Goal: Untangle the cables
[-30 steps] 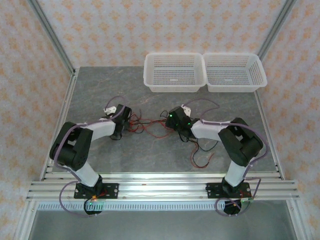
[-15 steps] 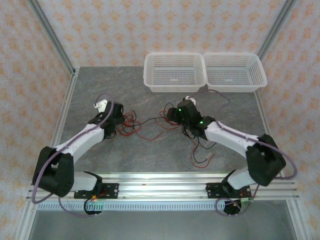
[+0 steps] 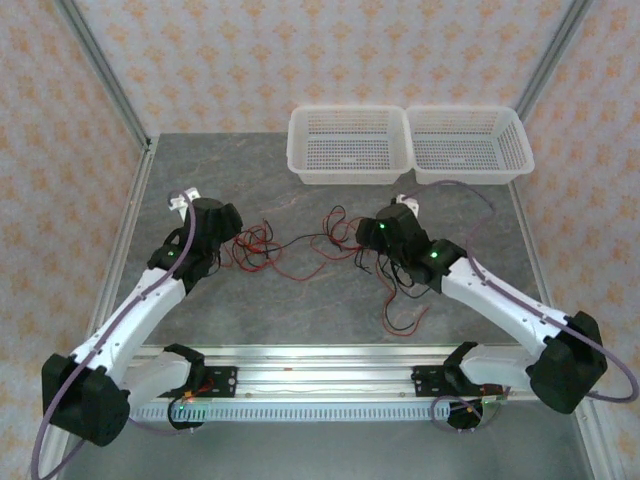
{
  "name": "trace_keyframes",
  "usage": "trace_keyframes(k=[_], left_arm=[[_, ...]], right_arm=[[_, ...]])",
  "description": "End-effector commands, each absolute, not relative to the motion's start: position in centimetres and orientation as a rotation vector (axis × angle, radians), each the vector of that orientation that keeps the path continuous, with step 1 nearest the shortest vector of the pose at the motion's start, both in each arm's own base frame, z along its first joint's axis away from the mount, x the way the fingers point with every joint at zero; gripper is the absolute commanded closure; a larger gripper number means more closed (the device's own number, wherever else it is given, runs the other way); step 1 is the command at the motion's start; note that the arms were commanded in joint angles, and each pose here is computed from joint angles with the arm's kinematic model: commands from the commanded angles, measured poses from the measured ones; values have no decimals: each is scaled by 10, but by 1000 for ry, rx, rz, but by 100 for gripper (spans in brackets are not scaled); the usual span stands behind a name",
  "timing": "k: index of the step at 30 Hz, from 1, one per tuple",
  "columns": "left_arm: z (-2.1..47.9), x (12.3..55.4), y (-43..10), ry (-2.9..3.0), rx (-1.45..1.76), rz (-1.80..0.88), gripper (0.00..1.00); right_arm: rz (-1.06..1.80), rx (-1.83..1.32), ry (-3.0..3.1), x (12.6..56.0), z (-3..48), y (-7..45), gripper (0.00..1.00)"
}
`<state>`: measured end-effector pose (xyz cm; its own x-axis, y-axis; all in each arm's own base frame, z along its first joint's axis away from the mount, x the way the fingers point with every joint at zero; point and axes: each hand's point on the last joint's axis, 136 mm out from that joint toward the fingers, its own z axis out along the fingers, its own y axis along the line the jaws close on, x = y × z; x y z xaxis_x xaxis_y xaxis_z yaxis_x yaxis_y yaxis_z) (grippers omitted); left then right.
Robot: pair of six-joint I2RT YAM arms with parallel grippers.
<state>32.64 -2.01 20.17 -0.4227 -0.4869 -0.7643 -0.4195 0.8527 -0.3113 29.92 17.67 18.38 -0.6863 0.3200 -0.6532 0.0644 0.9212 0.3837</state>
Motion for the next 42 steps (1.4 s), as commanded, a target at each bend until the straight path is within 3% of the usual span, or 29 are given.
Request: trace_keyframes(k=[1, 11, 16, 21, 25, 34, 42], left_arm=[[218, 321, -22, 2064, -627, -126, 18], [216, 316, -42, 2076, -576, -281, 18], [216, 313, -45, 2066, -570, -315, 18], [214, 311, -46, 2070, -569, -327, 18], [214, 310, -47, 2067, -566, -341, 18], [214, 311, -69, 2084, -491, -424, 20], [240, 310, -121, 2053, -274, -543, 22]], right_arm=[[275, 331, 2343, 284, 162, 147, 26], [107, 348, 2365, 298, 128, 136, 27], [90, 345, 2389, 310, 110, 138, 40], [93, 336, 2395, 320, 107, 142, 65], [123, 314, 2368, 328, 128, 149, 100], [299, 186, 2206, 337, 242, 167, 100], [465, 19, 2098, 335, 325, 192, 100]])
